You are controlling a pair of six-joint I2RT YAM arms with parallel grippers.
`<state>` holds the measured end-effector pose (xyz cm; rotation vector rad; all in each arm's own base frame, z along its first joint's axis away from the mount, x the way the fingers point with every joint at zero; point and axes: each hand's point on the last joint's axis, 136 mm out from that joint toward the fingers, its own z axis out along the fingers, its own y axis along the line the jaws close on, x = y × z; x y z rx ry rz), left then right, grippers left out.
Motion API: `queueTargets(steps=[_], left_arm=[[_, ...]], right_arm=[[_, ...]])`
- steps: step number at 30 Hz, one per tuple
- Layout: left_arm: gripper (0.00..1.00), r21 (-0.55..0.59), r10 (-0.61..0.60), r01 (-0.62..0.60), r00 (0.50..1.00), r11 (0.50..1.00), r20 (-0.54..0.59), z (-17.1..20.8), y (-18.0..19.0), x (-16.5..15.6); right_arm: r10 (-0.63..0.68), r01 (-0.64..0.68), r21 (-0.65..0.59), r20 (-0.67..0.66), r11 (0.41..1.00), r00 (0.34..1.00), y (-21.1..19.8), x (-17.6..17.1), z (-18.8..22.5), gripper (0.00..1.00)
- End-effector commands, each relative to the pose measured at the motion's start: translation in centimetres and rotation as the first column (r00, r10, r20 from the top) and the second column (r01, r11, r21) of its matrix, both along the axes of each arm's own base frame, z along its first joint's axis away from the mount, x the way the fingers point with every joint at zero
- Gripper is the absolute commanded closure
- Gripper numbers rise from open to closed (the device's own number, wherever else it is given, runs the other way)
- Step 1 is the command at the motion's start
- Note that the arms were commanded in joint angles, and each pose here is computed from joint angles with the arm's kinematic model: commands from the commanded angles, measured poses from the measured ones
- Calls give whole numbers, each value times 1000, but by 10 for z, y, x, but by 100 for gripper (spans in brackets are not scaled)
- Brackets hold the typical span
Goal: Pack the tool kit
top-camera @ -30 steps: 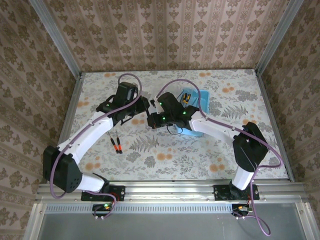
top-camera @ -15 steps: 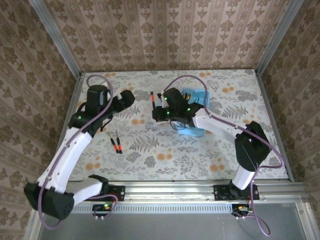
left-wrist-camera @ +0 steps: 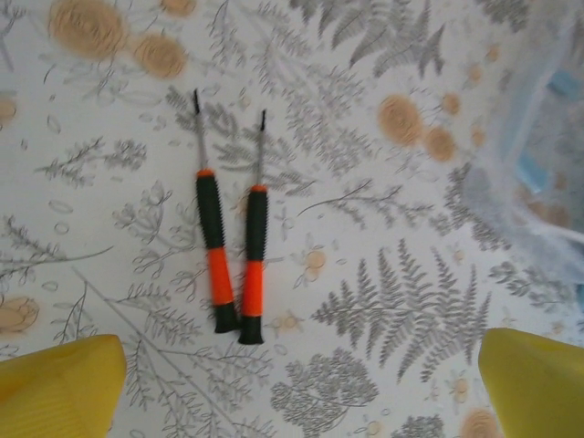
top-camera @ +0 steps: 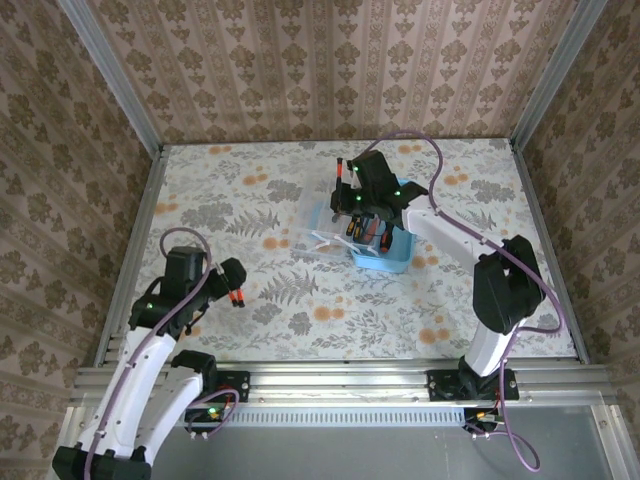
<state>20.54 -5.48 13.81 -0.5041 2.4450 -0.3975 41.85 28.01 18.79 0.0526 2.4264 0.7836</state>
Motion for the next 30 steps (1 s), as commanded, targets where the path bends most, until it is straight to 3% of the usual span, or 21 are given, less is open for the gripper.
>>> queueTargets(steps=[1, 7, 13, 22, 27, 30], left_arm=[[0, -19, 10, -10, 1000, 1000, -7, -5, 0, -1], [0, -28, -11, 11, 1000, 1000, 0, 4, -6, 9], [0, -28, -19, 19, 1000, 999, -12, 0, -10, 21], [0, -24, -55, 54, 998, 998, -34, -4, -17, 33], [1, 20, -38, 39, 998, 999, -43, -9, -10, 37], [9, 56, -22, 27, 996, 998, -84, -18, -5, 43]], right_arm=[[-3, 2, -15, -52, 1000, 999, 3, 1, -16, 88], [-48, 49, 12, -85, 999, 995, 7, 9, -29, 86], [-38, 39, 5, -102, 999, 994, 10, 11, -30, 70], [-68, 66, -25, -95, 998, 993, 6, 16, -27, 77], [-58, 58, -20, -10, 998, 998, -3, 5, 9, 76], [-40, 40, 4, 44, 999, 998, -9, -8, 31, 73]])
